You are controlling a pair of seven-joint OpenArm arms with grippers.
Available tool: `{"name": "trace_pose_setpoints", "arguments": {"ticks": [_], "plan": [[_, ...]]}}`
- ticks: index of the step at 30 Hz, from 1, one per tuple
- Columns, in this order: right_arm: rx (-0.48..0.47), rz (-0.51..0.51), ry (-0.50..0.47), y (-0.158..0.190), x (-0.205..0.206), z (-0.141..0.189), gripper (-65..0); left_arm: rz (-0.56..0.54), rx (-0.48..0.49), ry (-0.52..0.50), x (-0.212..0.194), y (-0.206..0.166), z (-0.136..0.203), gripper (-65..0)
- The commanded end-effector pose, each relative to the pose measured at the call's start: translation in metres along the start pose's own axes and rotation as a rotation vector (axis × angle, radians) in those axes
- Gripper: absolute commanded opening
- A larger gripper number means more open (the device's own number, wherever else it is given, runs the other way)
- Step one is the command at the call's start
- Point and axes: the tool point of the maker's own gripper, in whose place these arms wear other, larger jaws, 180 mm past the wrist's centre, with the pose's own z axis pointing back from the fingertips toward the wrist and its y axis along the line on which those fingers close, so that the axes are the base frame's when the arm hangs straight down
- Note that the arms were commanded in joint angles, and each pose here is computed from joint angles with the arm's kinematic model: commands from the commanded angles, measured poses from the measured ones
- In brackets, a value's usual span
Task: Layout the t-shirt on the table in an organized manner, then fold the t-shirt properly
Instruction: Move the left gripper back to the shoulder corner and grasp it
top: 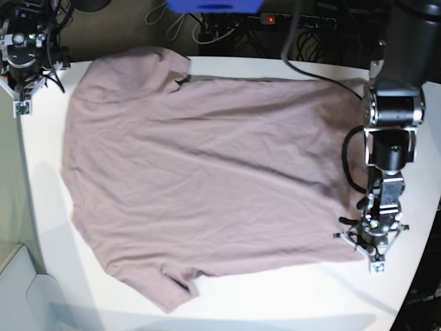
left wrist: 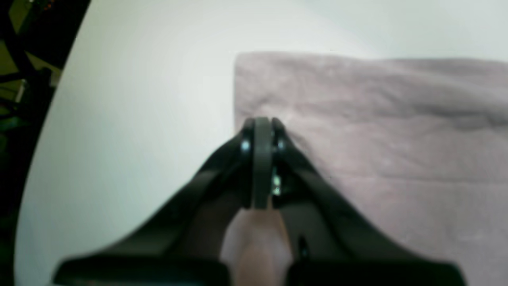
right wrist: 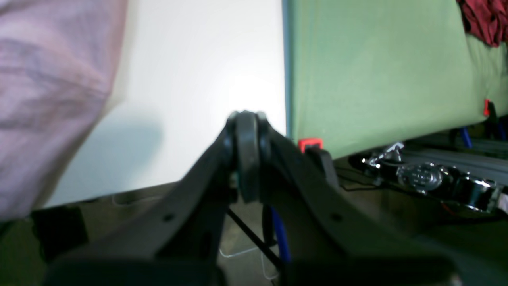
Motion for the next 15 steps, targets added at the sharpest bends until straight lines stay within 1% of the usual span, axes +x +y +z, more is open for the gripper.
{"name": "trace_pose_setpoints", "arguments": {"ticks": [1, 2, 4, 6, 8, 10, 11, 13, 15], "plan": [[-0.024, 0.007, -0.037, -0.008, 0.011, 0.003, -65.0, 0.023, 0.017, -0.060, 0.032, 0.014, 0.006, -65.0], [-0.021, 0.006, -0.040, -0.007, 0.012, 0.003, -65.0, 0.052, -0.001, -0.043, 0.033, 0.012, 0.011, -65.0], [-0.014, 0.006, -0.046, -0.005, 0.014, 0.002, -65.0, 0.105, -0.031, 0.014, 0.022, 0.020, 0.024, -65.0], [-0.003, -0.001, -0.069, 0.000, 0.024, 0.000, -65.0, 0.157, -0.102, 0.044, 0.018, 0.015, 0.043, -65.0], [0.010, -0.001, -0.080, 0.006, 0.030, -0.001, -65.0, 0.179, -0.180, 0.084, 0.005, 0.008, 0.064, -65.0], [0.016, 0.000, -0.084, 0.008, 0.032, -0.001, -65.0, 0.181, -0.236, 0.101, -0.001, 0.004, 0.085, -65.0], [0.017, -0.004, -0.089, 0.009, 0.033, -0.001, -65.0, 0.191, -0.256, 0.118, -0.011, 0.005, 0.095, -65.0], [0.019, -0.043, -0.106, 0.013, 0.042, -0.002, -65.0, 0.227, -0.271, 0.131, -0.024, 0.011, 0.114, -65.0], [0.015, -0.076, -0.112, 0.012, 0.046, -0.003, -65.0, 0.264, -0.258, 0.136, -0.043, 0.027, 0.134, -65.0]]}}
